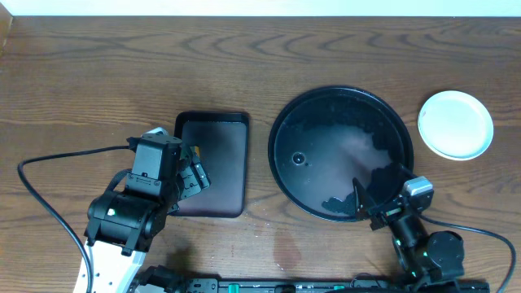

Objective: Clean dirty plates on tray and stack at the side

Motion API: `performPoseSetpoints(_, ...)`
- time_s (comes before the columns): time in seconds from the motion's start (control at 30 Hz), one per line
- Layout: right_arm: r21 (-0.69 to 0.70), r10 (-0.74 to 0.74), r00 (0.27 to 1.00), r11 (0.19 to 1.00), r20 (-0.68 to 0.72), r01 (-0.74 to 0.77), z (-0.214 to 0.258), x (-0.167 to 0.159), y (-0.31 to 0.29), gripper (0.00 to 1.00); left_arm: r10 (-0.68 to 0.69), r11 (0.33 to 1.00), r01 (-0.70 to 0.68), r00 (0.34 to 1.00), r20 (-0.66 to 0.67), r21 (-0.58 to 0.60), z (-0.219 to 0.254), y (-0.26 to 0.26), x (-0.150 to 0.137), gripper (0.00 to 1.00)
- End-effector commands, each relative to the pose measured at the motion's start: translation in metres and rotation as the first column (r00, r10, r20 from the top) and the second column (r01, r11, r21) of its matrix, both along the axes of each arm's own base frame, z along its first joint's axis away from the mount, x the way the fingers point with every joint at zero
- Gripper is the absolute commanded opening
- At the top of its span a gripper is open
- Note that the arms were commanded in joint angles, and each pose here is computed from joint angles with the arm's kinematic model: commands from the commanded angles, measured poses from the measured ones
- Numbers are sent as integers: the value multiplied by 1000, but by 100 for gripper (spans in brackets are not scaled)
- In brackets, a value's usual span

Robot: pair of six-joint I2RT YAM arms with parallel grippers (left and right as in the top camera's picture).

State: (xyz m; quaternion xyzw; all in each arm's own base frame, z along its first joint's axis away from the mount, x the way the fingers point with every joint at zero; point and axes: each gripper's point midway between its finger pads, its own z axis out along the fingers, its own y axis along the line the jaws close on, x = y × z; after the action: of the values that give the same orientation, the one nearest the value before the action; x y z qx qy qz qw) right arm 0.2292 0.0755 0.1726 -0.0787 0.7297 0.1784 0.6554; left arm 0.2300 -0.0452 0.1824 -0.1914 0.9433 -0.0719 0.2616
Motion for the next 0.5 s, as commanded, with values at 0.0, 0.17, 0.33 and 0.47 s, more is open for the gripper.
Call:
performPoseSetpoints(0.0,-9,-1,999,1000,35,1,-10,5,0,99,-2,1000,2,1000,10,0,4,0,1,83)
performPoseSetpoints(0.17,-64,-6,998,998,60,10,-9,5,-2,99,-2,1000,2,1000,10,0,4,0,1,83)
performPoseSetpoints(0.33,-219,15,994,976,106,8,-12,5,-2,99,-2,1000,2,1000,10,0,4,0,1,83)
performPoseSetpoints(0.47,-251,14,993,968,116,16,-12,5,-3,99,-2,1000,2,1000,10,0,4,0,1,83)
